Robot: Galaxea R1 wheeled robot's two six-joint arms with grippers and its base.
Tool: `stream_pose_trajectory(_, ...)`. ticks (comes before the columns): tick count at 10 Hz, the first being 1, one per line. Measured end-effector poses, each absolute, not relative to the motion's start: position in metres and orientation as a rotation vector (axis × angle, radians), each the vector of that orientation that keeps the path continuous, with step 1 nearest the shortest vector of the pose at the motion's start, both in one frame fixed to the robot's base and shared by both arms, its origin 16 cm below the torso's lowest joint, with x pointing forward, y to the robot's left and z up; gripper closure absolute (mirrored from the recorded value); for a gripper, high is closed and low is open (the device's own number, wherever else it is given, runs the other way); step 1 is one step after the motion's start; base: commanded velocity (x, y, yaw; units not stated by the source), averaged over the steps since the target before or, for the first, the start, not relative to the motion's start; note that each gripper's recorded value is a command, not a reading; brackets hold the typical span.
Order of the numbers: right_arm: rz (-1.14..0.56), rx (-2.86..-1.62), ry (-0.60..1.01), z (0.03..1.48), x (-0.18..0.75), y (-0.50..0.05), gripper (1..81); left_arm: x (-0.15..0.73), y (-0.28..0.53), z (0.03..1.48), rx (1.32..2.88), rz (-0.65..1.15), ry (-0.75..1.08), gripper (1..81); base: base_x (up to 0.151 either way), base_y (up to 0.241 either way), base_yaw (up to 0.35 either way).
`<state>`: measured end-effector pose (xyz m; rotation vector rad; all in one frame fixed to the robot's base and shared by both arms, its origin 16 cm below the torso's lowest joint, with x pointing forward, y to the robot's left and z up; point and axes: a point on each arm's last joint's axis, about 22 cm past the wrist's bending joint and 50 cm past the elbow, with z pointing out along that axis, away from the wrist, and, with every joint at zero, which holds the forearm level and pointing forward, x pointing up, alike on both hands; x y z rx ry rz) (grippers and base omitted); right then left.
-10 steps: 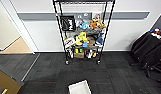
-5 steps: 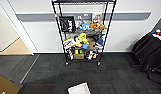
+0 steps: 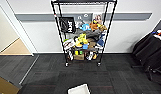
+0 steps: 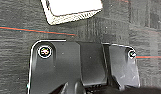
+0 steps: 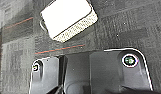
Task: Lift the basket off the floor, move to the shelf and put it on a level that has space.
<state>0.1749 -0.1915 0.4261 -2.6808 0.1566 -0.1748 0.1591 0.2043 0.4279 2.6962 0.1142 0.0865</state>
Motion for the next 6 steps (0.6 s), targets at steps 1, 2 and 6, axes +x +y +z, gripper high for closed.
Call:
stream_pose_trajectory(1, -0.171, -2.682, 0.157, 0.4259, 0.1725, -0.192, 1.0, 0.1546, 0.2042, 0.4277, 2.696, 0.078, 0.116, 1.0, 0.0, 0.0, 0.0)
stream_pose_trajectory(2, -0.169, -2.684, 0.157, 0.4257, 0.1719, -0.1935, 1.0, 0.145, 0.204, 0.4273, 2.696, 0.058, 0.117, 1.0, 0.0, 0.0, 0.0)
stream_pose_trajectory(6, -0.181, -2.679, 0.155, 0.427, 0.1808, -0.192, 1.0, 0.146, 0.2018, 0.4321, 2.679, 0.055, 0.115, 1.0, 0.0, 0.0, 0.0)
